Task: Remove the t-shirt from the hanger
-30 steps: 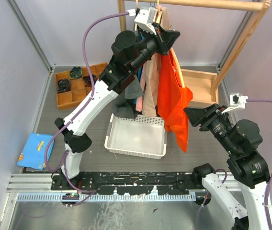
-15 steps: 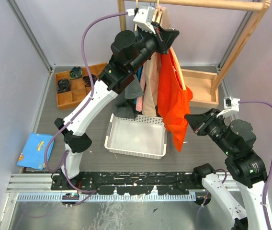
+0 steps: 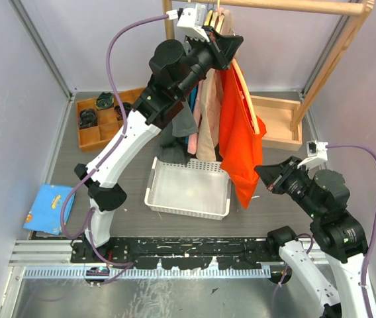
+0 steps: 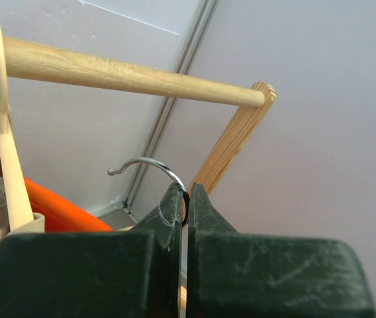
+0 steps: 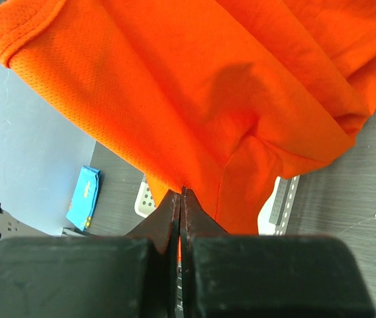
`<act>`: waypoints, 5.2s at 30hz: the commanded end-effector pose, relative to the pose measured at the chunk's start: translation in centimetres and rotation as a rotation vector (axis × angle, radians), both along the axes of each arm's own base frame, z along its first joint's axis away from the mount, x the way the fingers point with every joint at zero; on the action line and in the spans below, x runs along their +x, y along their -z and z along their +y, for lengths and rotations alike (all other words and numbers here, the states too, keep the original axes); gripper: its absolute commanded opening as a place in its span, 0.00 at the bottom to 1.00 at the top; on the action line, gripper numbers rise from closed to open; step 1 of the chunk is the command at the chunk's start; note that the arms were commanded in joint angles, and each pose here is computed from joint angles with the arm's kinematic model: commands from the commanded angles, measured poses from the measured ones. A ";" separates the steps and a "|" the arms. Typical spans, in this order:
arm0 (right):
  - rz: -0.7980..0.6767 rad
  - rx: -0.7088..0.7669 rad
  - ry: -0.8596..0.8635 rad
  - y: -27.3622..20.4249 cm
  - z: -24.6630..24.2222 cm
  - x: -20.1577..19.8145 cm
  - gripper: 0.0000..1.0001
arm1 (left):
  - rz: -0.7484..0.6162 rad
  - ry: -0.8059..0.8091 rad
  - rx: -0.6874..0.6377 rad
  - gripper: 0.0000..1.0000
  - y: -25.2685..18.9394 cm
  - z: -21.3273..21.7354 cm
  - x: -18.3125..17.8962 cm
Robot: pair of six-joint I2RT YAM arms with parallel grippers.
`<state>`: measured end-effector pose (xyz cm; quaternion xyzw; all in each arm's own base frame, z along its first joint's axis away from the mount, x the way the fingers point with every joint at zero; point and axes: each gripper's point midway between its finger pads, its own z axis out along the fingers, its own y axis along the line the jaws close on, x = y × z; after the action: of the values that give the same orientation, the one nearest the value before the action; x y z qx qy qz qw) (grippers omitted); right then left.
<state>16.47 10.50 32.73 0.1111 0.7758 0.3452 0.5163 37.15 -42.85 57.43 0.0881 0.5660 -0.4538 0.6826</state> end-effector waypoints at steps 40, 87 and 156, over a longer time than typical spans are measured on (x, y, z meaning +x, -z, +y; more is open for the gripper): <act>0.095 -0.026 0.047 4.3 -0.9 -0.5 0.11 | -0.076 0.002 -0.314 0.00 -8.9 5.0 -2.8; -0.270 0.370 -0.374 -18.2 8.0 3.8 0.48 | -0.020 0.281 -0.073 0.00 -3.7 1.7 -7.3; -0.384 0.543 -0.520 -24.1 9.1 2.2 0.00 | -0.085 0.071 -0.020 0.84 -2.8 10.2 -9.3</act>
<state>22.48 20.01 49.66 0.0643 0.6404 0.6280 0.4374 26.65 -32.69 61.56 0.1244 0.5150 -0.5010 0.6843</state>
